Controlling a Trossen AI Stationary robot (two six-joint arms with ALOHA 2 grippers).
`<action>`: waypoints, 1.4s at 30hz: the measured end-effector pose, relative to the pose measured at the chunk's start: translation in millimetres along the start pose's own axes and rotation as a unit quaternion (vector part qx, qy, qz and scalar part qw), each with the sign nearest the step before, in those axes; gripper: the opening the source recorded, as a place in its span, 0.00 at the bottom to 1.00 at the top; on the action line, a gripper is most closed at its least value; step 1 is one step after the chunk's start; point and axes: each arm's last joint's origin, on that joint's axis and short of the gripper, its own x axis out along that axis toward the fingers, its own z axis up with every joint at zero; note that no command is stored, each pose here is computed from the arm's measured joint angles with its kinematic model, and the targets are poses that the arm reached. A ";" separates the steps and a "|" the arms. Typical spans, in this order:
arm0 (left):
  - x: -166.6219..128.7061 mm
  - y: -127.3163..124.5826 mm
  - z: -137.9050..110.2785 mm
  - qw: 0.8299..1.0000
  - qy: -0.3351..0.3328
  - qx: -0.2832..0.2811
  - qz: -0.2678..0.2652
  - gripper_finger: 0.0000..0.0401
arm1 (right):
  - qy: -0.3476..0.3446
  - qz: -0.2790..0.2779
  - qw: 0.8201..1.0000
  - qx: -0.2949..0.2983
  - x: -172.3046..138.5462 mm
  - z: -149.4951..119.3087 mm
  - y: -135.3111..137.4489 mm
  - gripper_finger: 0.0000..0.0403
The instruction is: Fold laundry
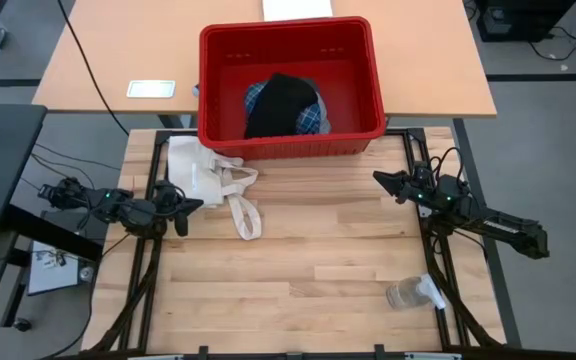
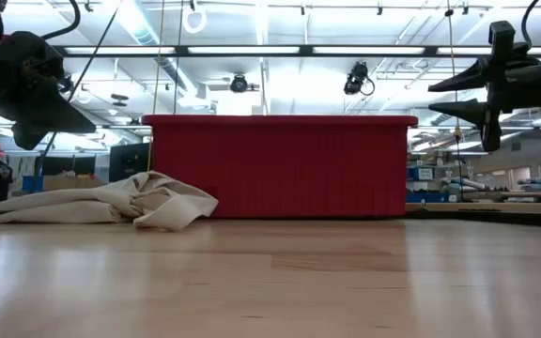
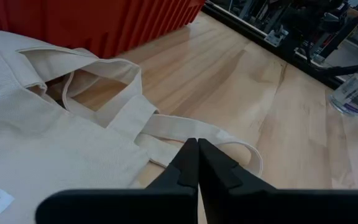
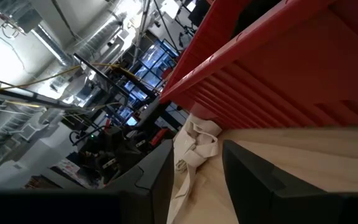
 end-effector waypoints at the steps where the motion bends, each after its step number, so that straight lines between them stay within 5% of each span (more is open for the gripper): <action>1: 0.0 0.0 0.0 1.000 0.000 -0.001 0.000 0.02 | 0.000 0.000 1.000 0.000 0.0 0.1 0.1 0.36; 6: -0.8 -5.4 11.9 0.995 -0.078 -0.054 0.008 0.02 | 0.000 0.000 1.000 0.000 0.0 0.1 0.1 0.36; 13: -8.9 -9.2 37.1 0.956 -0.246 -0.133 0.091 0.02 | 0.000 0.000 1.000 0.000 0.0 0.1 0.1 0.36; 23: -9.7 -11.8 39.9 0.961 -0.243 -0.114 0.071 0.02 | 0.000 0.000 1.000 0.000 0.0 0.0 0.0 0.36; 30: -15.3 -16.5 51.5 0.924 -0.279 -0.263 0.003 0.02 | -0.026 -0.004 1.000 0.005 -0.1 2.8 1.2 0.36; 38: -17.6 -17.0 55.2 0.904 -0.293 -0.311 -0.011 0.02 | -0.093 0.065 0.983 0.147 -2.3 15.7 13.5 0.36; 42: -17.7 -17.1 55.5 0.897 -0.293 -0.329 -0.017 0.02 | -0.129 0.098 0.973 0.167 -4.8 22.5 19.4 0.36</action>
